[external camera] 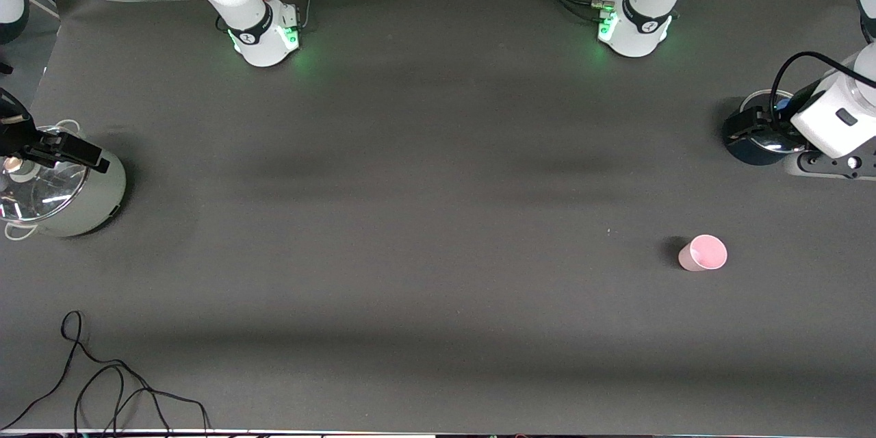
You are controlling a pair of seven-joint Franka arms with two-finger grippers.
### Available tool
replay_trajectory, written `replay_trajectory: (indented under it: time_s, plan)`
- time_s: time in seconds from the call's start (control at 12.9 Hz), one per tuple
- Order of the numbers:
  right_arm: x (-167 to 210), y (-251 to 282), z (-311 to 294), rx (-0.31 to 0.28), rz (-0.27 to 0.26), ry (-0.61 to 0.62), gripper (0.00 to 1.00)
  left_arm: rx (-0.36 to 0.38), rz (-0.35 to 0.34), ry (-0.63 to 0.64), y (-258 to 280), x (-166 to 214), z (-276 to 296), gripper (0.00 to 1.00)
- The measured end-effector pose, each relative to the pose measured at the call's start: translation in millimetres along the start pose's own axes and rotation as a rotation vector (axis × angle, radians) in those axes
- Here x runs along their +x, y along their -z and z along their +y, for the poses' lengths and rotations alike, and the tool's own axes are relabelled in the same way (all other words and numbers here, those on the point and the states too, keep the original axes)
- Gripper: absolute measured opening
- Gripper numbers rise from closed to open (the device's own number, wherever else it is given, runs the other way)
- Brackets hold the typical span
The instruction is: Transfer pink cup from left to right arm
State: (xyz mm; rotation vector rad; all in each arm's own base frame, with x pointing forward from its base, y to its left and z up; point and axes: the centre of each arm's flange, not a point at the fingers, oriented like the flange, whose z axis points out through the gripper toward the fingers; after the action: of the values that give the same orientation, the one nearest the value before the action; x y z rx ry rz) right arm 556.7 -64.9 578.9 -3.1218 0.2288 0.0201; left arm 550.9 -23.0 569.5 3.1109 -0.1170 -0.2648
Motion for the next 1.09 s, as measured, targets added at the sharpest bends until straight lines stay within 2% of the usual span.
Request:
replay_trajectory:
  time_s: [0.78, 1.09]
  plan:
    - [1, -1, 0, 0.000, -0.002, 0.000, 1.00, -0.018, -0.013, 0.010, -5, 3, -5, 1.00]
    - [2, -1, 0, 0.000, -0.001, 0.000, 1.00, -0.018, 0.004, -0.073, 1, 5, -13, 1.00]
